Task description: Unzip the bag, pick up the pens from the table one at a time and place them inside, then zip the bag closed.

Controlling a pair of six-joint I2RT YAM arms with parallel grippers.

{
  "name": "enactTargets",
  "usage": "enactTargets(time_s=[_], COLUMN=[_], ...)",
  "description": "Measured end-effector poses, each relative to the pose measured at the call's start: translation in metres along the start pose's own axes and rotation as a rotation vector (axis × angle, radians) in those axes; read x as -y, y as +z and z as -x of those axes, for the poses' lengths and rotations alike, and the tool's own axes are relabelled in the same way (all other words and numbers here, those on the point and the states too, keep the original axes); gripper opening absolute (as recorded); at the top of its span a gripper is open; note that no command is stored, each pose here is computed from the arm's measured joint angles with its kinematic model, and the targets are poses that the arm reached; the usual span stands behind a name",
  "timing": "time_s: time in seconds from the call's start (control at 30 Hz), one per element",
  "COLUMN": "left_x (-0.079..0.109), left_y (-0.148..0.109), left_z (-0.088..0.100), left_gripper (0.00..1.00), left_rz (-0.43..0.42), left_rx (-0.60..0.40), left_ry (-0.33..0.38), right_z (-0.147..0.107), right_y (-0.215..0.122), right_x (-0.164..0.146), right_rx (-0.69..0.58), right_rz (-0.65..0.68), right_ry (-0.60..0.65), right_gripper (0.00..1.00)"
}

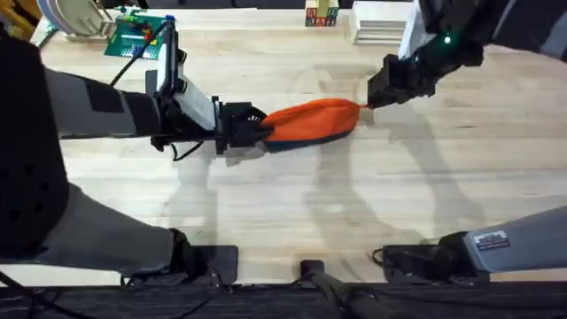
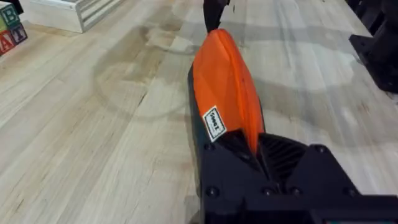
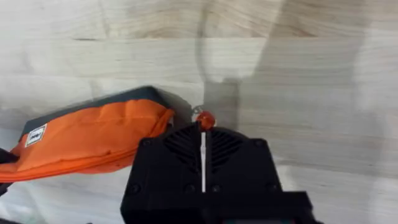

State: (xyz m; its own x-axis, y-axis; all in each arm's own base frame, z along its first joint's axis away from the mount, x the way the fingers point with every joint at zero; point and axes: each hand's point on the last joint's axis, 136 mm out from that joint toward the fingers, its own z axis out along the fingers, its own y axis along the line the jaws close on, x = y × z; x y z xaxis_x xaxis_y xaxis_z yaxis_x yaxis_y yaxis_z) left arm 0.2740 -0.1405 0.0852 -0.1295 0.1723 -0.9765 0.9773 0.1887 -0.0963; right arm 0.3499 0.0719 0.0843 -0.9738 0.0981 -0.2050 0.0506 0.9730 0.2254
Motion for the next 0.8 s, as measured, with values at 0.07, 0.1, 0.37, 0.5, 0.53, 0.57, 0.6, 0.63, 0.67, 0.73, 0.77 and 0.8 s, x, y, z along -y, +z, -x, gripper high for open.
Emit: enactTargets(time_s=[0.07, 0.1, 0.37, 0.5, 0.53, 0.57, 0.6, 0.63, 0.67, 0.73, 0.77, 0.8], left_x=[0.0, 0.0, -0.001, -0.001, -0.001, -0.001, -0.001, -0.001, -0.001, -0.001, -0.001, -0.001], left_y=[0.0, 0.0, -0.001, -0.001, -0.001, -0.001, -0.001, -0.001, -0.001, -0.001, -0.001, -0.001], left_z=[0.0, 0.0, -0.001, -0.002, -0.002, -0.002, -0.002, -0.002, -0.002, -0.002, -0.002, -0.002], left_gripper=[0.042, 0.042, 0.042, 0.042, 0.042, 0.043, 0.043, 0.043, 0.043, 0.042, 0.042, 0.042], left_rz=[0.0, 0.0, 0.005, 0.006, 0.006, 0.006, 0.006, 0.006, 0.006, 0.006, 0.006, 0.006], left_rx=[0.0, 0.0, -0.005, -0.007, -0.007, -0.007, -0.007, -0.007, -0.008, -0.008, -0.008, -0.008], left_ry=[0.0, 0.0, -0.003, -0.004, -0.004, -0.004, -0.004, -0.004, -0.004, -0.004, -0.004, -0.004], right_z=[0.0, -0.001, 0.006, 0.014, 0.016, 0.019, 0.021, 0.023, 0.025, 0.026, 0.027, 0.027], right_y=[0.003, 0.003, -0.001, -0.019, -0.025, -0.033, -0.041, -0.048, -0.056, -0.071, -0.077, -0.085], right_x=[0.003, 0.005, 0.025, 0.029, 0.027, 0.024, 0.022, 0.019, 0.017, 0.013, 0.011, 0.01], right_rx=[0.001, 0.001, 0.034, 0.092, 0.11, 0.133, 0.155, 0.177, 0.201, 0.243, 0.262, 0.285], right_rz=[0.015, 0.02, -0.028, -0.029, -0.022, -0.012, -0.004, 0.005, 0.012, 0.021, 0.024, 0.027], right_ry=[0.023, 0.032, 0.081, 0.094, 0.09, 0.085, 0.079, 0.074, 0.068, 0.05, 0.039, 0.021], right_gripper=[0.032, 0.033, 0.054, 0.621, 0.749, 0.899, 0.971, 0.99, 0.995, 0.996, 0.996, 0.996])
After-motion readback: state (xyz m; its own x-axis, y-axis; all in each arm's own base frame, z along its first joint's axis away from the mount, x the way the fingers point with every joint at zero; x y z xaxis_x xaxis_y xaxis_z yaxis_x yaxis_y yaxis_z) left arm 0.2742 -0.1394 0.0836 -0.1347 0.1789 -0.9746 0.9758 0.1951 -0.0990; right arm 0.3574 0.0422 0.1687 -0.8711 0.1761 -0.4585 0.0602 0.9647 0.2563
